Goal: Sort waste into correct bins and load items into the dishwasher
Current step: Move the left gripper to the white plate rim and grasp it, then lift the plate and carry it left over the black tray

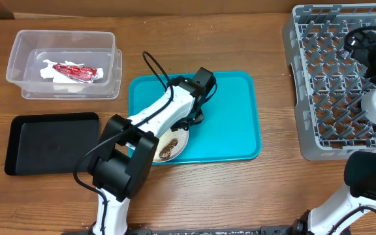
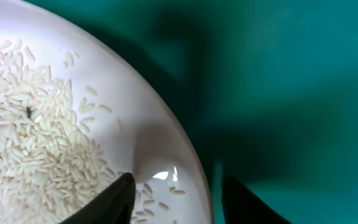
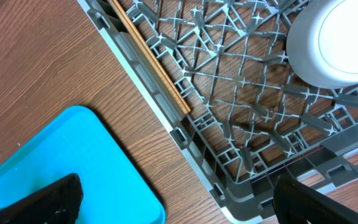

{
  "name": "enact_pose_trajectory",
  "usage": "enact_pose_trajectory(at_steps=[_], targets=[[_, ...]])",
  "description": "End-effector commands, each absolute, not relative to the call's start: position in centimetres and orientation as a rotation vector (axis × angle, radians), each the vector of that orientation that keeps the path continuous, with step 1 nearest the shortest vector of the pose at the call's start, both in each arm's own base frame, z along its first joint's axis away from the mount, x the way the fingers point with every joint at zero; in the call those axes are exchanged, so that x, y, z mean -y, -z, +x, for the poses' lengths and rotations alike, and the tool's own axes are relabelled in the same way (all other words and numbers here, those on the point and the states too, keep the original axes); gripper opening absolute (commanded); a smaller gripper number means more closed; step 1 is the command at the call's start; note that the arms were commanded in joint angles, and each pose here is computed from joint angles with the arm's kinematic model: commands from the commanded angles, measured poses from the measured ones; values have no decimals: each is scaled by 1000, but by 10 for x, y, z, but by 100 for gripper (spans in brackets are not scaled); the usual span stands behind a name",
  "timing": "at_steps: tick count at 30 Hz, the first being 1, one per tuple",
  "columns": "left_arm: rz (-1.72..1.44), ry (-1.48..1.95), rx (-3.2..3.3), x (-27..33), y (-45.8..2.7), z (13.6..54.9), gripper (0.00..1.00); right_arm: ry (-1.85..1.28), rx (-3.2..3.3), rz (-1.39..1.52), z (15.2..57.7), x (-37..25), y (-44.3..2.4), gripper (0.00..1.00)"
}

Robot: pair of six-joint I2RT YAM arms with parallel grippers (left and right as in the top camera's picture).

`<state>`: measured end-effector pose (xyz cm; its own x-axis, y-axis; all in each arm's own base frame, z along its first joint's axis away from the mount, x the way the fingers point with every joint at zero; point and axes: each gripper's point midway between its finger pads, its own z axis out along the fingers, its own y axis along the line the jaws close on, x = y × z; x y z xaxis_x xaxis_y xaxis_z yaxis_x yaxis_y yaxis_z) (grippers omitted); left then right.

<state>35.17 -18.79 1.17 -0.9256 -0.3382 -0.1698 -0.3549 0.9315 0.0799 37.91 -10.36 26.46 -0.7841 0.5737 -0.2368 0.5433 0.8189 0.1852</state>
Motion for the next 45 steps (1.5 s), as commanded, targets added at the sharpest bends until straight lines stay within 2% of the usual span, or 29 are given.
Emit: enact_pose_trajectory(at_steps=[1,12,24,38,45], targets=[[-544,-201,-2920,186,-6,351,40,-145,-2686,855,375,104,-275,100],[-523,-169,-2891,190,-7,360,4,-146,-2687,855,375,104,-275,100],[-476,-246,-2946,182,-15,349,4,-145,-2687,855,375,104,-275,100],[-440,-303,-2985,183,-76,350,4,-145,-2687,855,375,104,-275,100],[-463,-423,-2954,158,-102,353,4,-146,-2687,855,375,104,-275,100]])
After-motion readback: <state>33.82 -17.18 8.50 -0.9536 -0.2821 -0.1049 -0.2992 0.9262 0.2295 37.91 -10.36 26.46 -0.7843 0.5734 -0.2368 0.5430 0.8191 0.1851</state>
